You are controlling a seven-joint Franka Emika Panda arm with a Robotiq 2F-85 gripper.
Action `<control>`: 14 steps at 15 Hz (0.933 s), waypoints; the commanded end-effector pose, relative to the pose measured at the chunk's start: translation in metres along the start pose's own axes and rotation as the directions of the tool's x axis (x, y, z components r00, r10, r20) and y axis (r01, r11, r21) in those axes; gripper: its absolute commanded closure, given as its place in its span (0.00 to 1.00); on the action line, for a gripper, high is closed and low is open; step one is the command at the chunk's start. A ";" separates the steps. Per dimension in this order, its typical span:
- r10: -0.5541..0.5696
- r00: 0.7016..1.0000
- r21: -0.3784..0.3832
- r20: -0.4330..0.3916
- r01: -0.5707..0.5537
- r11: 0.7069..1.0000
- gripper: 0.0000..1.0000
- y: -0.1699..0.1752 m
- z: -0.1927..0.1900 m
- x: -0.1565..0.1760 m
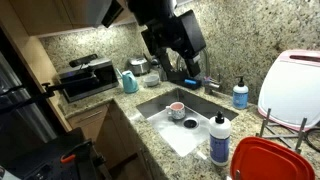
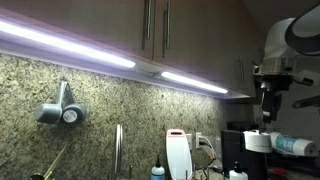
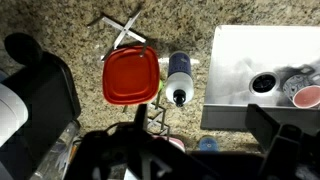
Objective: Put the right bottle into the sink
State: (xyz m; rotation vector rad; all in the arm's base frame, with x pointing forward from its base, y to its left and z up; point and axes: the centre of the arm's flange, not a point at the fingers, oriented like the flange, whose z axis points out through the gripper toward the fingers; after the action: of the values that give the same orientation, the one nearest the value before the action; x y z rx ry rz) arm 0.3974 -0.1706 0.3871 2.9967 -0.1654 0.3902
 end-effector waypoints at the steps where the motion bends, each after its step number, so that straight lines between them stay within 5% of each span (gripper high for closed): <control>1: 0.000 1.000 0.000 0.000 0.000 1.000 0.00 0.000 0.000 0.000; 7: -0.062 0.986 -0.095 -0.153 0.048 0.994 0.00 -0.024 0.028 -0.014; 14: -0.117 0.897 -0.209 -0.426 0.028 0.978 0.00 -0.028 0.057 -0.025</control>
State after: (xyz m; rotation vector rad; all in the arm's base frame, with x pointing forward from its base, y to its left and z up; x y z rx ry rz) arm 0.3886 -0.1547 0.3519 2.7317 -0.0139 0.8691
